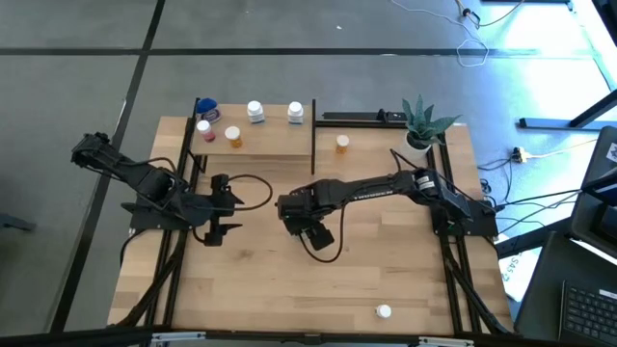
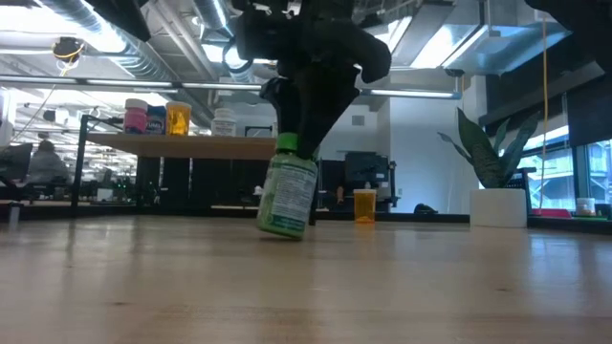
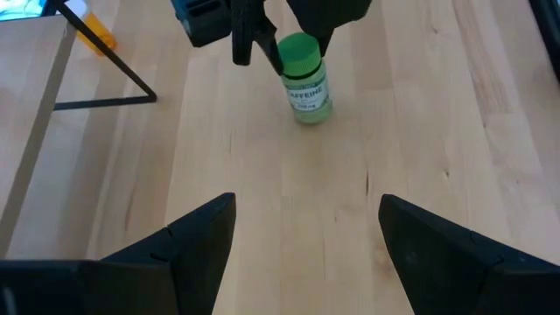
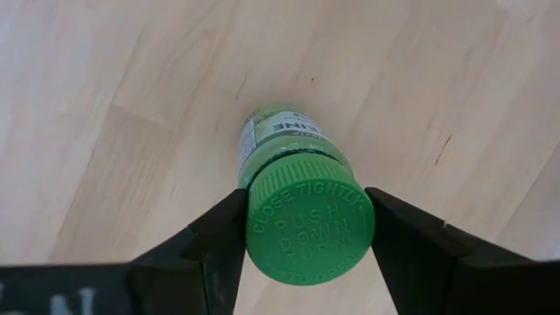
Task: Pick and place medicine bottles onto shelf by color
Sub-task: Put the green pill bottle on the shelf
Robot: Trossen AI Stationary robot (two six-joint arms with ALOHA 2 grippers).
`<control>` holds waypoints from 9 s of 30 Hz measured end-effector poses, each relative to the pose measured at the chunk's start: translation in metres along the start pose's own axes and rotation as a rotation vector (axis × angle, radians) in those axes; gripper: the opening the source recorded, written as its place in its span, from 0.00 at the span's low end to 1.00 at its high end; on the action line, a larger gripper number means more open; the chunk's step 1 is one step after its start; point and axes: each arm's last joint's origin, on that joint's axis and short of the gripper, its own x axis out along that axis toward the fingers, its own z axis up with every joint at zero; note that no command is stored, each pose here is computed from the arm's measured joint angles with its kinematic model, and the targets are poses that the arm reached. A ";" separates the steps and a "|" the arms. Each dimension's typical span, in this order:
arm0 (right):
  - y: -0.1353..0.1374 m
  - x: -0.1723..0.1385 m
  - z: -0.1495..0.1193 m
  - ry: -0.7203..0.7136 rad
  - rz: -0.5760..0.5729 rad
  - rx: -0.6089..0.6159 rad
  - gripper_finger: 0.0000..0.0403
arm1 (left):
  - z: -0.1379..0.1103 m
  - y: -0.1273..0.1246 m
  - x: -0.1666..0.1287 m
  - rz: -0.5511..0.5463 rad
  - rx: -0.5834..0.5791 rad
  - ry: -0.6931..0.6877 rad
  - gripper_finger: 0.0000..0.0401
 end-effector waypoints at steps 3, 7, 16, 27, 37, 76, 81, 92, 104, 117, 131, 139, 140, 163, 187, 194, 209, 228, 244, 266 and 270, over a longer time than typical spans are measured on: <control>0.000 0.000 0.000 0.001 -0.009 0.018 0.56 | 0.000 0.000 0.000 0.000 0.000 0.000 0.69; 0.000 0.000 0.000 0.002 -0.009 0.021 0.61 | 0.000 0.000 0.000 0.000 0.001 0.000 0.69; 0.002 0.000 0.001 0.033 -0.107 0.003 0.65 | 0.000 0.000 0.000 0.000 0.001 0.001 0.69; 0.013 -0.020 0.007 0.053 -0.093 0.039 0.65 | 0.000 0.000 0.000 0.000 0.001 0.001 0.69; 0.015 -0.090 0.008 0.027 -0.101 0.124 0.65 | 0.000 0.000 0.000 0.001 0.001 0.001 0.69; 0.036 -0.252 -0.066 -0.249 -0.268 0.266 0.65 | 0.031 -0.012 0.113 0.018 -0.024 0.005 0.69; 0.037 -0.251 -0.067 -0.245 -0.253 0.293 0.65 | 0.034 -0.011 0.129 0.014 -0.045 -0.012 0.69; 0.044 -0.250 -0.064 -0.288 -0.020 0.146 0.65 | 0.030 -0.012 0.144 0.026 -0.066 0.019 0.69; 0.043 -0.251 -0.063 -0.305 -0.025 0.146 0.65 | 0.033 -0.004 0.147 0.049 -0.104 0.002 0.69; 0.040 -0.254 -0.054 -0.403 -0.048 0.143 0.65 | 0.029 -0.002 0.157 0.069 -0.176 0.032 0.69; 0.037 -0.259 -0.045 -0.512 -0.076 0.139 0.65 | 0.028 -0.009 0.177 0.057 -0.158 0.013 0.69; 0.037 -0.260 -0.043 -0.535 -0.081 0.138 0.65 | 0.030 -0.009 0.169 0.057 -0.205 -0.003 0.69; 0.037 -0.260 -0.043 -0.535 -0.081 0.138 0.65 | 0.030 -0.009 0.169 0.056 -0.205 -0.002 0.69; 0.037 -0.260 -0.043 -0.534 -0.081 0.138 0.65 | 0.027 0.000 0.176 0.095 -0.209 0.025 0.69; 0.036 -0.261 -0.042 -0.548 -0.085 0.138 0.65 | 0.021 -0.004 0.191 0.093 -0.201 0.058 0.69; 0.036 -0.261 -0.042 -0.548 -0.085 0.138 0.65 | 0.020 -0.003 0.191 0.116 -0.194 0.067 0.69; 0.036 -0.261 -0.042 -0.548 -0.085 0.138 0.65 | 0.020 -0.004 0.191 0.103 -0.193 0.071 0.69; 0.036 -0.262 -0.040 -0.569 -0.089 0.137 0.65 | 0.018 -0.001 0.210 0.085 -0.191 0.056 0.69; 0.036 -0.262 -0.039 -0.580 -0.092 0.137 0.65 | 0.018 0.000 0.210 0.081 -0.205 0.051 0.68; 0.036 -0.263 -0.039 -0.584 -0.093 0.137 0.65 | 0.018 0.000 0.210 0.080 -0.206 0.054 0.54; 0.036 -0.263 -0.039 -0.584 -0.093 0.137 0.65 | 0.018 0.000 0.210 0.080 -0.206 0.054 0.50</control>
